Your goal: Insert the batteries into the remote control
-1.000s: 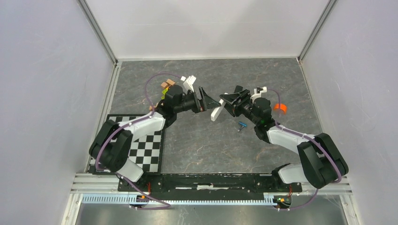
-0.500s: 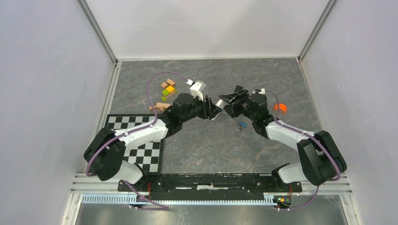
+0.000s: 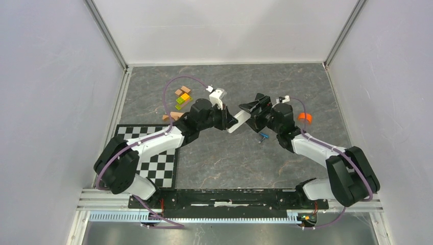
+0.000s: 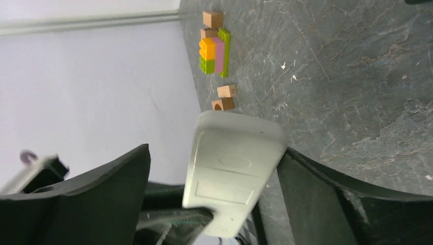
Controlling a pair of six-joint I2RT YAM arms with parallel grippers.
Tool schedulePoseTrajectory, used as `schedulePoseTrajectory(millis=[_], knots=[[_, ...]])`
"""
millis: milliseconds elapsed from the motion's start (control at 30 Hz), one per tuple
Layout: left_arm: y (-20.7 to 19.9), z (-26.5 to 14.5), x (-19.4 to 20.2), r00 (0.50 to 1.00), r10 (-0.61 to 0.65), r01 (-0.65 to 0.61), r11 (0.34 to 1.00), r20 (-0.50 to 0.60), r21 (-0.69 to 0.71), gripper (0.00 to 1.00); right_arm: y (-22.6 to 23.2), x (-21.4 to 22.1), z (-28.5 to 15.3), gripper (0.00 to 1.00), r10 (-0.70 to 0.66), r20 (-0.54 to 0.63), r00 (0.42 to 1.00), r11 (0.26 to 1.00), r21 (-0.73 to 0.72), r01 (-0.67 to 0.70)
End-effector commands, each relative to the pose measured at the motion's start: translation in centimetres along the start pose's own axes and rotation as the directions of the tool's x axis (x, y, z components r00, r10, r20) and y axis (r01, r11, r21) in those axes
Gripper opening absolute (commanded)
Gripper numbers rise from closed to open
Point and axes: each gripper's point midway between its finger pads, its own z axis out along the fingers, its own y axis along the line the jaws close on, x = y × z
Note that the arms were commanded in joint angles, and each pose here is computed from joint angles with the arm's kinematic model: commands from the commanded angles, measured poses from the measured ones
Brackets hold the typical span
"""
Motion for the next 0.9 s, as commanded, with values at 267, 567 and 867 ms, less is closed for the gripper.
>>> schedulePoseTrajectory(millis=[267,567,867], knots=[[-2.1,-4.7,0.3,0.983,0.024,0.026,0.963,-0.181,0.269,0.02,7.5,2.6,-7.5,0.96,-0.721,0.107,0.685,0.459,-0.666,0.588],[-3.8,-9.0,-0.9,0.976,0.081,0.004,0.921,-0.200,0.390,0.02,2.4,3.0,-6.1,0.98,-0.913,0.039,0.406,0.318,-0.554,0.769],[-6.1,-12.1,-2.5,0.971,0.134,-0.016,0.863,-0.199,0.505,0.02,4.4,7.0,-9.0,0.84,-0.927,0.067,0.369,0.217,-0.707,0.673]])
